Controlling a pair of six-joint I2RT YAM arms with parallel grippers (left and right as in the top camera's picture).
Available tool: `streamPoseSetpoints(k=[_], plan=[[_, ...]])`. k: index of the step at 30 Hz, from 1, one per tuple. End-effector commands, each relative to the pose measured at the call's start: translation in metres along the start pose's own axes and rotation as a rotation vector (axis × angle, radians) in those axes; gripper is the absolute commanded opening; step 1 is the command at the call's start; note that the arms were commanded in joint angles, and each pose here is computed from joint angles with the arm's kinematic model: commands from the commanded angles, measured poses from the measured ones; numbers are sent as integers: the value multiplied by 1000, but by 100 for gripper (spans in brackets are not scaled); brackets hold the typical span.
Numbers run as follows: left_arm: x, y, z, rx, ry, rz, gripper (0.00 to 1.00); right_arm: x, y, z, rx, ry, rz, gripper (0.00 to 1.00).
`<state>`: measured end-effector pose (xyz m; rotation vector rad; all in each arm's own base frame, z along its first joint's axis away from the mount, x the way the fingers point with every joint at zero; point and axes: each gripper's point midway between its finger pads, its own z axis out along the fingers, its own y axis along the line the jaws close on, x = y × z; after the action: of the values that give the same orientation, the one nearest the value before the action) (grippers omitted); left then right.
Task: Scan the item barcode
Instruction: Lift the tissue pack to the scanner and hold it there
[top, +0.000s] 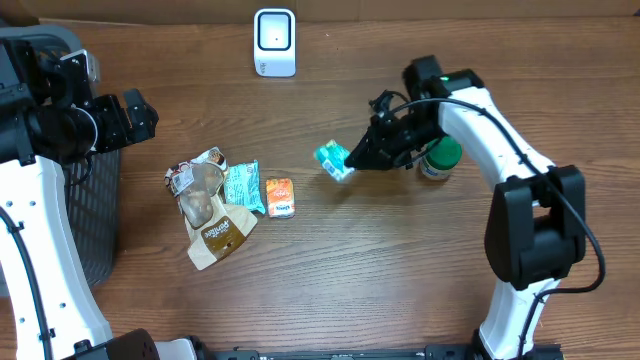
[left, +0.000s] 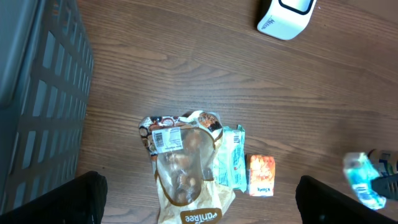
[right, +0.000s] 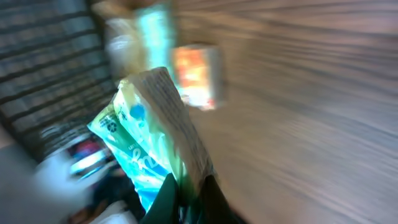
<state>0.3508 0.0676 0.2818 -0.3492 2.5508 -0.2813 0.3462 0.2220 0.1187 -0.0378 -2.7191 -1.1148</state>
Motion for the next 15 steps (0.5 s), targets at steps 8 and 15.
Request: streamPoseSetpoints(k=[8, 15], plan=[[-3, -2, -3, 1, -13, 21, 100, -53, 97, -103, 352, -504, -271, 4], [-3, -2, -3, 1, -13, 20, 100, -111, 141, -143, 673, -976, -460, 4]])
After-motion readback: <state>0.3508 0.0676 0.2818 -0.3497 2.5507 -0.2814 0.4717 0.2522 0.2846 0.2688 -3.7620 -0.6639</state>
